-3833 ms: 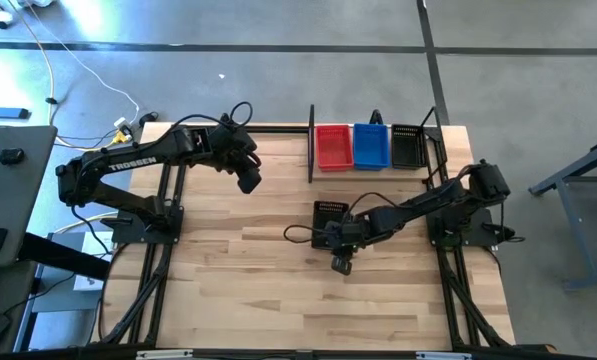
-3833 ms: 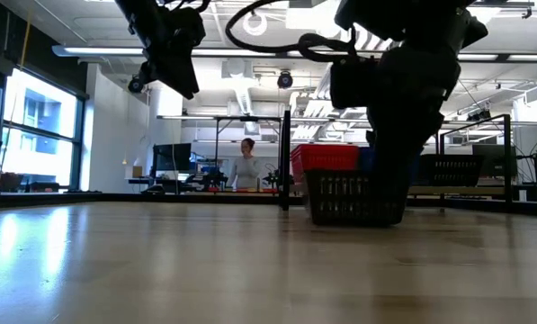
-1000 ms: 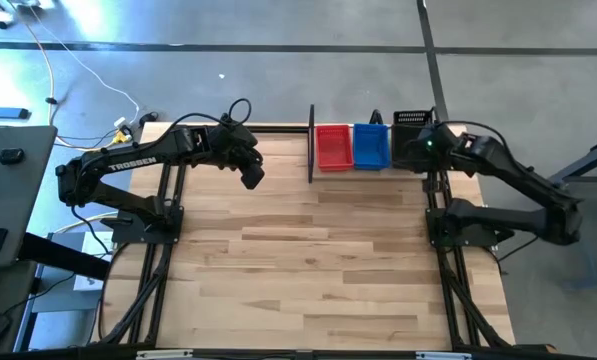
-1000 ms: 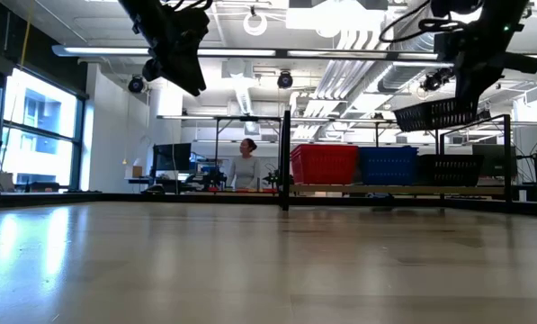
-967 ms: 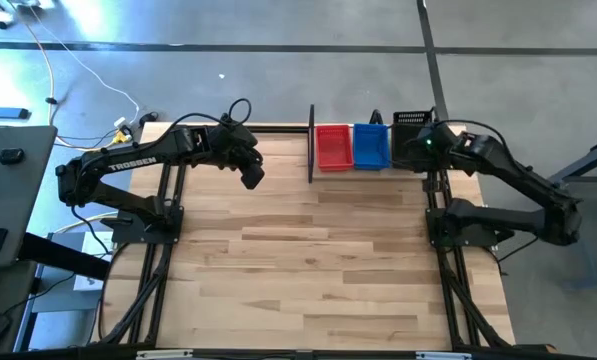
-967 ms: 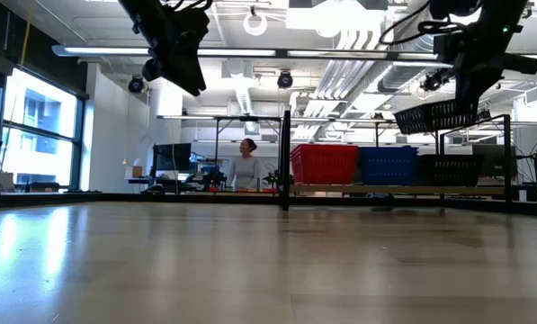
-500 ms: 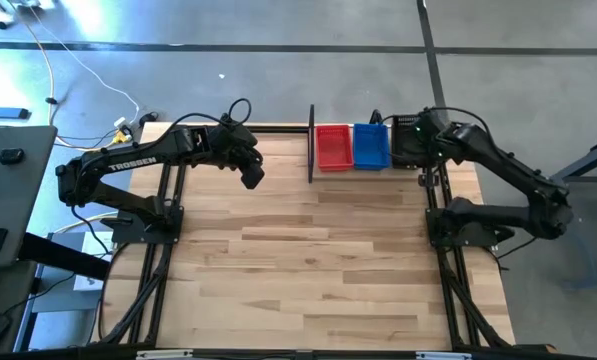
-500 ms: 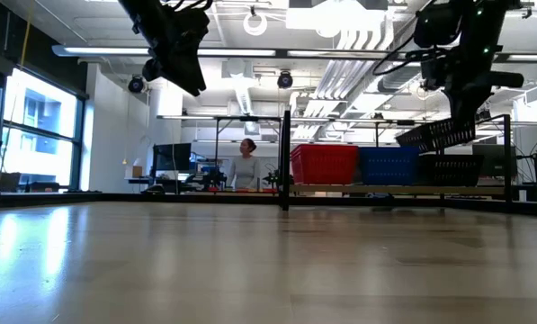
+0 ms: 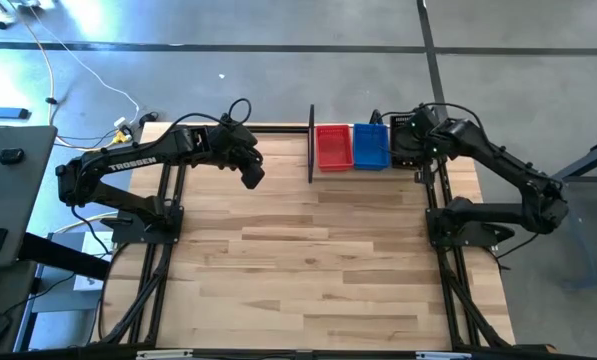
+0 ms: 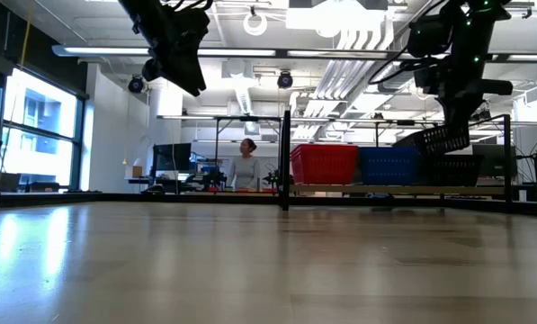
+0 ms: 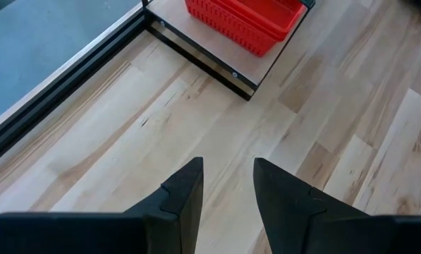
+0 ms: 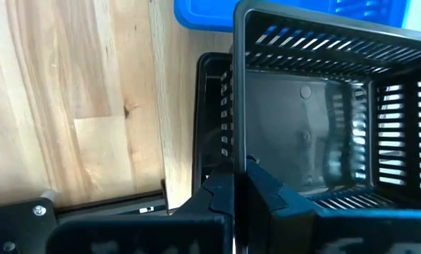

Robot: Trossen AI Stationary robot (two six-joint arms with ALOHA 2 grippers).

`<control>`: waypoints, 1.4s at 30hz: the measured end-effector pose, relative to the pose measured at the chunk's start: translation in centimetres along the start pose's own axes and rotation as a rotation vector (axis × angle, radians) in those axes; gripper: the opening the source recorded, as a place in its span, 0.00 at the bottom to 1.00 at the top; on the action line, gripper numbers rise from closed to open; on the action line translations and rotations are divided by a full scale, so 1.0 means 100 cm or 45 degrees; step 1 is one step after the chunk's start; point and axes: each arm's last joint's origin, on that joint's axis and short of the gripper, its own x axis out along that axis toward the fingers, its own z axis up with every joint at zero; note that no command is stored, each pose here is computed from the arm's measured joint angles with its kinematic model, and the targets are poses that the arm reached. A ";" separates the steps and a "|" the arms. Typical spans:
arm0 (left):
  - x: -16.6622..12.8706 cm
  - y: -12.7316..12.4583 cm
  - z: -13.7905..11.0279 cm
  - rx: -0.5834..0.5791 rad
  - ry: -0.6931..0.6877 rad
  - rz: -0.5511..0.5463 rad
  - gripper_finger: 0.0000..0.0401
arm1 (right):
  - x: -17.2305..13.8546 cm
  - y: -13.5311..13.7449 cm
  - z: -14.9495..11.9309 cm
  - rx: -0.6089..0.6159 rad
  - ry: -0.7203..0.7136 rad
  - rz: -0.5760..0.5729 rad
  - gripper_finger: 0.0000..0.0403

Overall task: Stack baskets on shelf by color
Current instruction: Stack the black bin on the other black bins on the shelf, then return to home position

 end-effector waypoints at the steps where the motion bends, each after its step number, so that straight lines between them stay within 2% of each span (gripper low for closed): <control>1: 0.000 0.000 0.000 0.000 0.000 0.000 0.29 | 0.000 0.000 0.000 0.000 -0.001 0.003 0.00; 9: 0.000 0.000 0.000 -0.003 0.000 0.000 0.29 | 0.000 0.000 0.000 0.048 -0.001 0.003 0.01; 19: 0.000 0.000 0.003 -0.038 -0.049 0.007 0.29 | 0.000 0.000 0.000 0.077 0.000 0.002 0.21; 25: 0.000 -0.001 0.004 -0.042 -0.061 0.003 0.29 | -0.005 0.003 -0.004 0.117 0.030 -0.028 0.24; 30: 0.000 -0.001 0.004 -0.044 -0.061 0.002 0.29 | -0.010 0.006 -0.006 0.279 -0.045 -0.001 0.24; 36: -0.001 -0.005 0.003 -0.025 -0.054 -0.031 0.29 | -0.018 0.013 -0.005 0.583 -0.212 0.150 0.24; 42: -0.015 -0.012 -0.002 0.018 -0.119 -0.068 0.29 | -0.030 0.025 0.008 0.644 -0.376 0.196 0.24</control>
